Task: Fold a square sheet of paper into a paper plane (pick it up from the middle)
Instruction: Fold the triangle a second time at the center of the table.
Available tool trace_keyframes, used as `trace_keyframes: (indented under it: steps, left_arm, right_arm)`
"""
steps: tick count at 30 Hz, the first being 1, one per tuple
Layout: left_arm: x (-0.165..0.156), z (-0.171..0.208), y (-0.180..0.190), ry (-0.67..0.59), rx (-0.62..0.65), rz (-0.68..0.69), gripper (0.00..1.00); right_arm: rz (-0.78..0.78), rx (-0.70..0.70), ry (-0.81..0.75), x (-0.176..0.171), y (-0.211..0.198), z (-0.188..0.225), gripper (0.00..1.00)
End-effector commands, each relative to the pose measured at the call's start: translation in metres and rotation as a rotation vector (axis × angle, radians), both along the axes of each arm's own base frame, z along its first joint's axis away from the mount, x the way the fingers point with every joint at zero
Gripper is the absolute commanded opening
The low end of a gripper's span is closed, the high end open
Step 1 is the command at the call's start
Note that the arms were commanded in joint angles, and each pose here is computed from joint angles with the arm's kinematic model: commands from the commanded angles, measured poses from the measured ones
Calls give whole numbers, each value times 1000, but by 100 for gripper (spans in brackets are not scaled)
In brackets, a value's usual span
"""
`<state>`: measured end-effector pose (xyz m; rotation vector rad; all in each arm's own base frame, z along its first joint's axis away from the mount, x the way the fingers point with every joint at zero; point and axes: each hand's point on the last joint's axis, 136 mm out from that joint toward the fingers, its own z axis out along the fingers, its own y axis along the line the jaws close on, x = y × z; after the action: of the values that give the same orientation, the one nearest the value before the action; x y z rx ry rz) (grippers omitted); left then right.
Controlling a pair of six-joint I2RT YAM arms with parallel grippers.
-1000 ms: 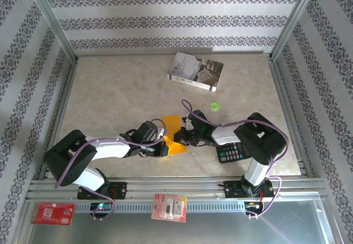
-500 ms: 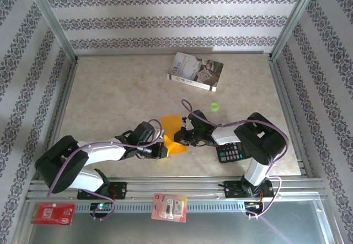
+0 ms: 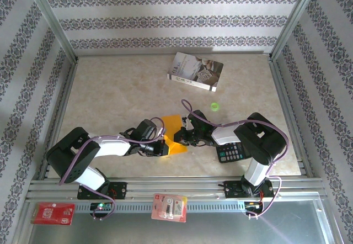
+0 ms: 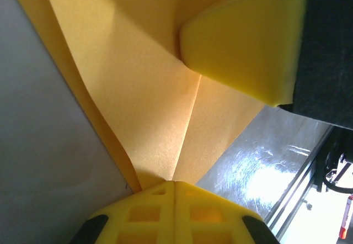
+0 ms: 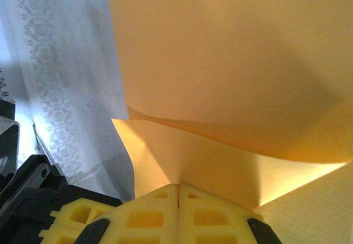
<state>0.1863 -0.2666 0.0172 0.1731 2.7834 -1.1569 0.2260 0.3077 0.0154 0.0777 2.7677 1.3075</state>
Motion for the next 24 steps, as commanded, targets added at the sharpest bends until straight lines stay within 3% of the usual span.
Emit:
trace_keyframes:
  steps: [1,9,17,24]
  left_arm:
    - [5,-4,4,3,17,18,0]
    - [-4,-20,24,51,98,43,0]
    - [-18,-38,35,119,148,41,0]
    - [-30,-49,44,186,195,44,0]
  right_arm:
    - [-44,-170,89,-17,-28,-44,2]
    - [-38,-148,74,-12,-23,-37,4]
    - [-8,-40,5,7,0,5,11]
    - [-21,-19,15,-6,1,15,11]
